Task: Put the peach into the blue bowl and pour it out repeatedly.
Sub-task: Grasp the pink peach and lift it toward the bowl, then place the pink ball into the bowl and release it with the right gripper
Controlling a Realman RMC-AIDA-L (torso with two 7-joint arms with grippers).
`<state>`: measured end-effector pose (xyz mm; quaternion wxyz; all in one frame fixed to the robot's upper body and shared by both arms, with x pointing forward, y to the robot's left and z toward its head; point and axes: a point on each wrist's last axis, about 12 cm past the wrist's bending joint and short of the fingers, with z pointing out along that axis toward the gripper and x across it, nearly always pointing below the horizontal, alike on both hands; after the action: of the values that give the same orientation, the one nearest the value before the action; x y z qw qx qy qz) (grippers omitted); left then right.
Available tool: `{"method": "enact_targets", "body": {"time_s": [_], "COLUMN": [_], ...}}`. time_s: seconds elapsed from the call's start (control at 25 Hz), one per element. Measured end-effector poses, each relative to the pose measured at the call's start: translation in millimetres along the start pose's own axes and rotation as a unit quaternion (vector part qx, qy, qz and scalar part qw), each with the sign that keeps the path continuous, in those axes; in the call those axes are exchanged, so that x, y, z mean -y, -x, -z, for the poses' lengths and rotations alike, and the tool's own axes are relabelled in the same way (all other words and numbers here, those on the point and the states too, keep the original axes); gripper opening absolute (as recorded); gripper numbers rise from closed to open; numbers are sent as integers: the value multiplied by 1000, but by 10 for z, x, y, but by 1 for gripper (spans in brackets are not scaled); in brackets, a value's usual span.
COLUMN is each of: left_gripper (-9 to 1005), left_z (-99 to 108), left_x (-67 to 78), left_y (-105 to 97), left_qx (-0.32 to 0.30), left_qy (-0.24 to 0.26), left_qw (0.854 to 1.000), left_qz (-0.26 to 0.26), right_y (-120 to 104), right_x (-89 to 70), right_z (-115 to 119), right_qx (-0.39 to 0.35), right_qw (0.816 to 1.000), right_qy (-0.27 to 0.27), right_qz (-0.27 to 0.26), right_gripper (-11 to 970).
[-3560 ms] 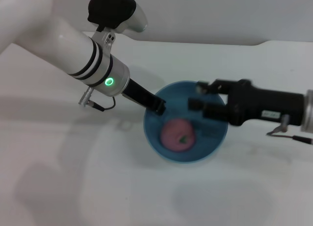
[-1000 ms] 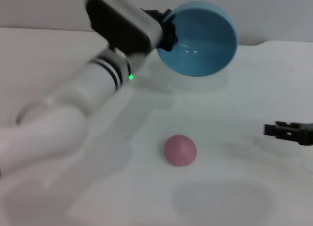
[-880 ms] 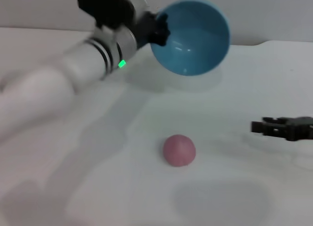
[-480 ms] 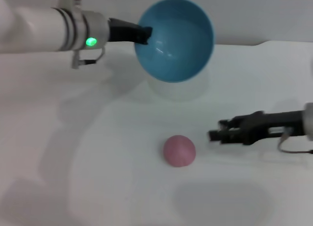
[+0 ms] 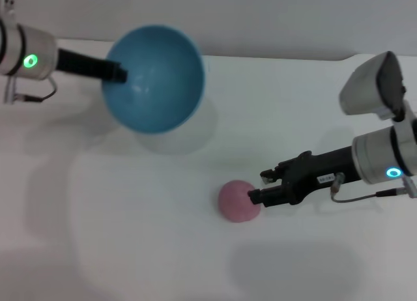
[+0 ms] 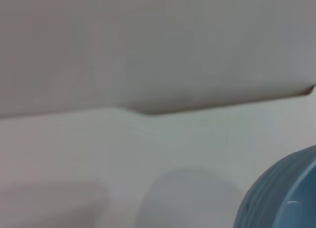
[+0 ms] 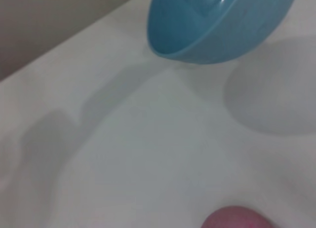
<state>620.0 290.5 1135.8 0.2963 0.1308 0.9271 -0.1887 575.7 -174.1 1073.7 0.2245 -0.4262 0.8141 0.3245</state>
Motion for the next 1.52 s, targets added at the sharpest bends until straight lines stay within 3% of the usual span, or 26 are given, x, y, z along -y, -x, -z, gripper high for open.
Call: {"method": "enact_targets", "body": {"time_s": [0.4, 0.84, 1.0, 1.24, 1.52], "left_gripper": [-1, -1, 0, 0, -1], "left_z": [24, 2, -36, -114, -352], "left_x": [-76, -33, 20, 147, 438], "left_y": [-195, -210, -199, -184, -193], "left_qx": [-60, -66, -63, -69, -124], "left_qy": [27, 21, 15, 1, -24], "left_qw": [998, 997, 998, 997, 992], "left_qz": [20, 27, 26, 18, -16], "right_y": [26, 16, 7, -56, -137], "right_x": [-146, -172, -129, -29, 73], "right_z": [-446, -514, -389, -91, 550], "right_qx": [-24, -38, 1, 62, 167], "right_qw": [997, 996, 997, 995, 977], "right_qy": [-43, -58, -65, -79, -130], "right_qz": [60, 63, 33, -13, -24], "right_gripper": [586, 576, 368, 162, 107]}}
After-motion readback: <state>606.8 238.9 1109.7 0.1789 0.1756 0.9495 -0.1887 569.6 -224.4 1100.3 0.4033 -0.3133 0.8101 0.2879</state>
